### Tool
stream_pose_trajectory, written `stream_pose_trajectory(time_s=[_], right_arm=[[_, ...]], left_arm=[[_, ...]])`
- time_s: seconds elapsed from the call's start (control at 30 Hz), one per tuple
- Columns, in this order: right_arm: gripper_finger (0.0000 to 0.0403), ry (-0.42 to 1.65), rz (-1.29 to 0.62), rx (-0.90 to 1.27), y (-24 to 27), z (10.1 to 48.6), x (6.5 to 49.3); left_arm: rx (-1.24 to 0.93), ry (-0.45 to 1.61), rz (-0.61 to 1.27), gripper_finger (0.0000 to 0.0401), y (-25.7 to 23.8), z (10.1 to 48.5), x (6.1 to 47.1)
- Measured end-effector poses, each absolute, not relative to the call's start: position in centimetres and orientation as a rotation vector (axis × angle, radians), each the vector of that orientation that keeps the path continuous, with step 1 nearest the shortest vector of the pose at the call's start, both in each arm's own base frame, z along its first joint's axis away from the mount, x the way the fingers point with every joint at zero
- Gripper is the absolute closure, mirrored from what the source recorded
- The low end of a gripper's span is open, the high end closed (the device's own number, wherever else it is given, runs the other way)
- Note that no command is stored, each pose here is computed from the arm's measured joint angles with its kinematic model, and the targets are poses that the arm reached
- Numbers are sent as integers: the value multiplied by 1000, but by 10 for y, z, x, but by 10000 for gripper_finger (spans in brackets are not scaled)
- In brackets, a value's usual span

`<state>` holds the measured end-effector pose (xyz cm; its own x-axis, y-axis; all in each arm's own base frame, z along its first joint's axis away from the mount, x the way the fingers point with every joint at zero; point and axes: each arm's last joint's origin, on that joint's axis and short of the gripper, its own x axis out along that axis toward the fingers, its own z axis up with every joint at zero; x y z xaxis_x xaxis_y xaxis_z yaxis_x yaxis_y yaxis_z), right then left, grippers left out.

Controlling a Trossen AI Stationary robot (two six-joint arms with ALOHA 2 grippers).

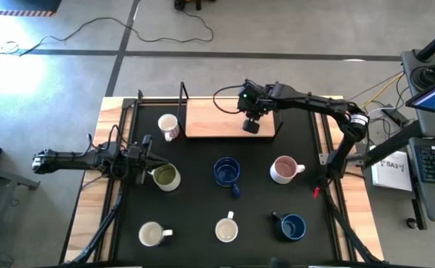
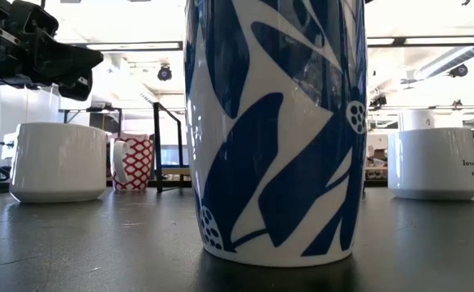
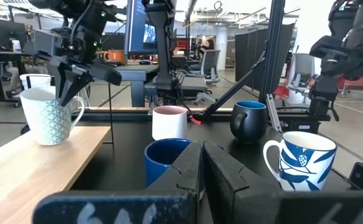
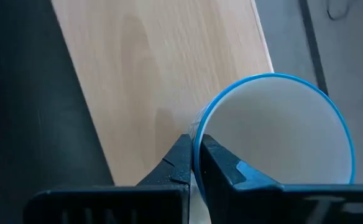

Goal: Place coffee mugs
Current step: Put the light blue mug on the shelf

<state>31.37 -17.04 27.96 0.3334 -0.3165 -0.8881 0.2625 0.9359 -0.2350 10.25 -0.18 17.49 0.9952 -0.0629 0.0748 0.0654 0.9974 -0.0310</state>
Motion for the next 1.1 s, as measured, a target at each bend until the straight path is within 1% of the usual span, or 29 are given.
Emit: stream_pose_trajectory(time_s=[0.33, 0.4, 0.6, 0.87, 1.1], right_arm=[[393, 1102, -68, -205, -182, 282, 308], [393, 1096, -29, -240, -184, 282, 307], [393, 1113, -22, -300, -197, 282, 298], [393, 1124, -64, -265, -213, 282, 286], [386, 1098, -45, -236, -216, 282, 284]], left_arm=[[-33, -74, -64, 401, -2, 175, 102], [-33, -74, -64, 401, -2, 175, 102], [-34, -74, -64, 401, -2, 175, 102], [-33, -74, -64, 401, -2, 175, 102], [-33, -74, -64, 401, -2, 175, 102]])
